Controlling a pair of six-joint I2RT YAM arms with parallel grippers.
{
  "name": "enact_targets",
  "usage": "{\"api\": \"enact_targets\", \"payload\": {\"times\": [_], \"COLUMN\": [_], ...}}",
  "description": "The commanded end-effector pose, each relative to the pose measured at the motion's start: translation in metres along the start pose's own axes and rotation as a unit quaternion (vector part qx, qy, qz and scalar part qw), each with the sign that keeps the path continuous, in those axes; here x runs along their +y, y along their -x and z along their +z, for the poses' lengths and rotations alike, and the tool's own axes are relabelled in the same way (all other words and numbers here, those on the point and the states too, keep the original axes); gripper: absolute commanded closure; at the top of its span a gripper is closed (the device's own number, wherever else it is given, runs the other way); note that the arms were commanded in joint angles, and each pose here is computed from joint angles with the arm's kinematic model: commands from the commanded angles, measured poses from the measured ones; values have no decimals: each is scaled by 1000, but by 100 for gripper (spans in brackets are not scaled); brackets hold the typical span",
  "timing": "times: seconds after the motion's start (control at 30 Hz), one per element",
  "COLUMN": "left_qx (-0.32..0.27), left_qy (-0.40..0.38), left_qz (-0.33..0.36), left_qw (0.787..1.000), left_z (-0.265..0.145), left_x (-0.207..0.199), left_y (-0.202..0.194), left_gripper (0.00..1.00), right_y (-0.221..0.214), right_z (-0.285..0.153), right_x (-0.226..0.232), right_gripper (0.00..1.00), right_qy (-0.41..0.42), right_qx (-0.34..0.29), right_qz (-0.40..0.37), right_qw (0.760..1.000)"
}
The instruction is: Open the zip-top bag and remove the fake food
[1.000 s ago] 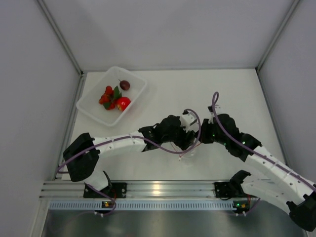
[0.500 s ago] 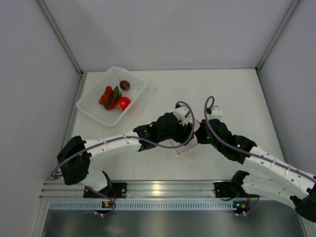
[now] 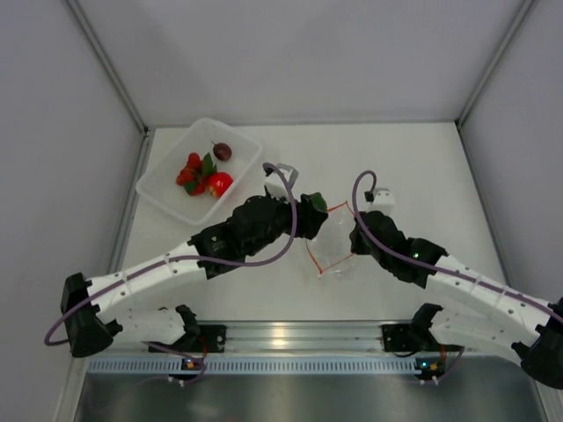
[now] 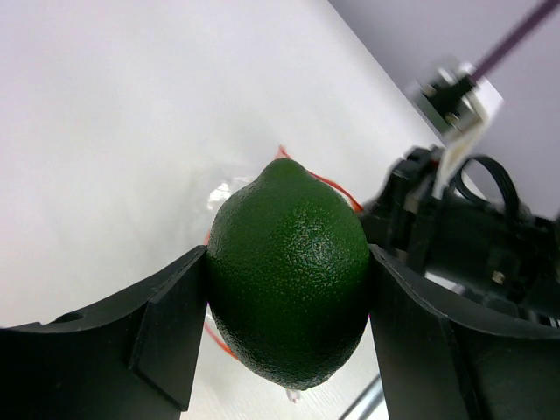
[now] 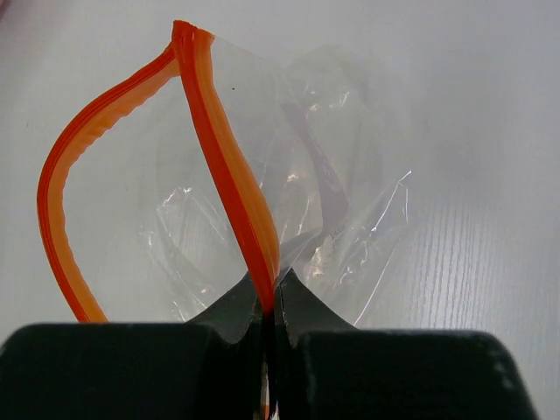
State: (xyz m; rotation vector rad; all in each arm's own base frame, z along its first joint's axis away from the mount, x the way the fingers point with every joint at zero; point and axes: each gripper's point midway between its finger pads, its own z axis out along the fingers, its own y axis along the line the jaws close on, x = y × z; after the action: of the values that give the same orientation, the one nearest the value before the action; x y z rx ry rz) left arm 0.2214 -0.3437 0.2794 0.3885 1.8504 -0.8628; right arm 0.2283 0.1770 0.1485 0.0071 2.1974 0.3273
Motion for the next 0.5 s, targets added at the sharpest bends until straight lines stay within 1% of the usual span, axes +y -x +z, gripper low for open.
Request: {"api": "enact_targets", "payload": {"times": [0.0, 0.07, 0.1, 0.17, 0.2, 0.23, 0.27, 0.3, 0.33, 0.37, 0.4, 0.43, 0.47], "left_qx": [-67, -87, -104, -114, -122, -127, -131, -129, -127, -140, -126, -122, -130], "left_qy": [131, 170, 208, 238, 266, 283, 301, 336, 350, 370, 399, 414, 414], "left_qz": [-19, -36, -46, -74, -93, -100, -103, -108, -107, -105, -103, -100, -103], "left_qw": [989, 981, 972, 962, 952, 945, 939, 927, 922, 912, 902, 897, 895], "left_z": [-19, -26, -31, -34, -35, -37, -38, -36, -34, -36, -28, -25, -20], "left_x": [53, 75, 102, 128, 157, 173, 188, 218, 231, 243, 266, 278, 283], "left_y": [36, 47, 57, 65, 73, 77, 82, 83, 86, 100, 93, 93, 106], "left_gripper": [100, 100, 100, 100, 100, 100, 100, 100, 100, 100, 100, 100, 100], "right_y": [16, 16, 16, 17, 18, 18, 18, 18, 19, 18, 17, 17, 16], "right_z": [-2, -3, -3, -5, -5, -6, -7, -8, -8, -9, -9, -9, -9], "right_x": [12, 12, 12, 14, 14, 14, 15, 16, 16, 17, 17, 17, 17], "right_gripper": [100, 100, 100, 100, 100, 100, 100, 100, 100, 100, 100, 100, 100], "right_qy": [16, 16, 17, 23, 23, 25, 28, 31, 32, 37, 38, 39, 39], "right_qx": [-28, -29, -29, -30, -31, -30, -31, -31, -31, -31, -29, -29, -29], "right_qz": [16, 17, 17, 19, 20, 21, 20, 22, 23, 23, 22, 21, 21], "right_qw": [999, 999, 999, 999, 999, 999, 999, 999, 999, 999, 999, 999, 999]}}
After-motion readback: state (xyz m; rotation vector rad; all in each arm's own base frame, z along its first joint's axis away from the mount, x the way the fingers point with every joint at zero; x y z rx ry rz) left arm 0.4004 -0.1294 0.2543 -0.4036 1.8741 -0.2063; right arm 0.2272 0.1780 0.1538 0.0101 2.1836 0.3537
